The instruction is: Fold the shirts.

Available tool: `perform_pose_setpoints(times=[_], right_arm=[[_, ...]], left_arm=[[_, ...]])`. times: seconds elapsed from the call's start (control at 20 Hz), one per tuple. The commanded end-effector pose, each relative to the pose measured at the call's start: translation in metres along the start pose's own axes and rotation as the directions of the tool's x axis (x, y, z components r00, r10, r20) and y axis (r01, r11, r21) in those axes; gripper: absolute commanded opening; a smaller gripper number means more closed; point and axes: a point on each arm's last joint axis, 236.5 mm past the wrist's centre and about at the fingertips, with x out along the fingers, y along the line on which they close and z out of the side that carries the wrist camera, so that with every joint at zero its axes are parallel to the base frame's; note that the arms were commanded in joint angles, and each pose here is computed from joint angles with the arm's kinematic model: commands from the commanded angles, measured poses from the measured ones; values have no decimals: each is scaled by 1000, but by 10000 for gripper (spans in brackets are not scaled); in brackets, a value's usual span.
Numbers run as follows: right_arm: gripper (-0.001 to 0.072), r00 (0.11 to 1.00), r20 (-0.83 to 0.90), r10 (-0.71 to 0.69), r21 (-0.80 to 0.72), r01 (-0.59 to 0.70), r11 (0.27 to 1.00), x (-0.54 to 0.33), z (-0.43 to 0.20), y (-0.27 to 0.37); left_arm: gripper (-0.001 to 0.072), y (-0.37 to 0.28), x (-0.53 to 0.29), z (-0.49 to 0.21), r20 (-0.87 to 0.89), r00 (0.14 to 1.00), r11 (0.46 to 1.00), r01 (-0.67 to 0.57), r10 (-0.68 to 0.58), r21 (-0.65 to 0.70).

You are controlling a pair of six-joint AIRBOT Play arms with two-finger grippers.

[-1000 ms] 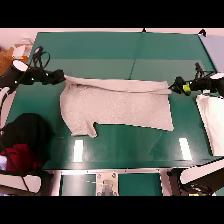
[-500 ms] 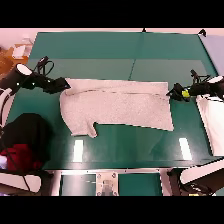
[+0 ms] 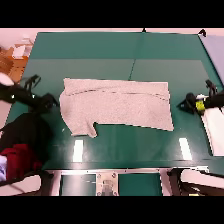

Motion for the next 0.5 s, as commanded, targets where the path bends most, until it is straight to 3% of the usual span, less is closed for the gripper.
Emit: perform_pose_setpoints(times=[0.0, 0.2, 0.3, 0.45], right_arm=[[190, 997, 72, -38, 154, 26, 988, 3, -59, -34], [196, 990, 142, -4, 233, -30, 972, 24, -94, -37], [266, 987, 160, 33, 285, -78, 955, 40, -101, -36], [275, 978, 205, 41, 311, -105, 945, 60, -102, -34]], left_arm=[[605, 16, 24, -56, -9, 1000, 995, -2, 1, -98], [605, -7, 61, -65, 79, 984, 967, 174, -162, -184], [605, -17, 76, -58, 143, 973, 958, 209, -182, -198], [604, -38, 91, -48, 206, 962, 963, 214, -179, -162]])
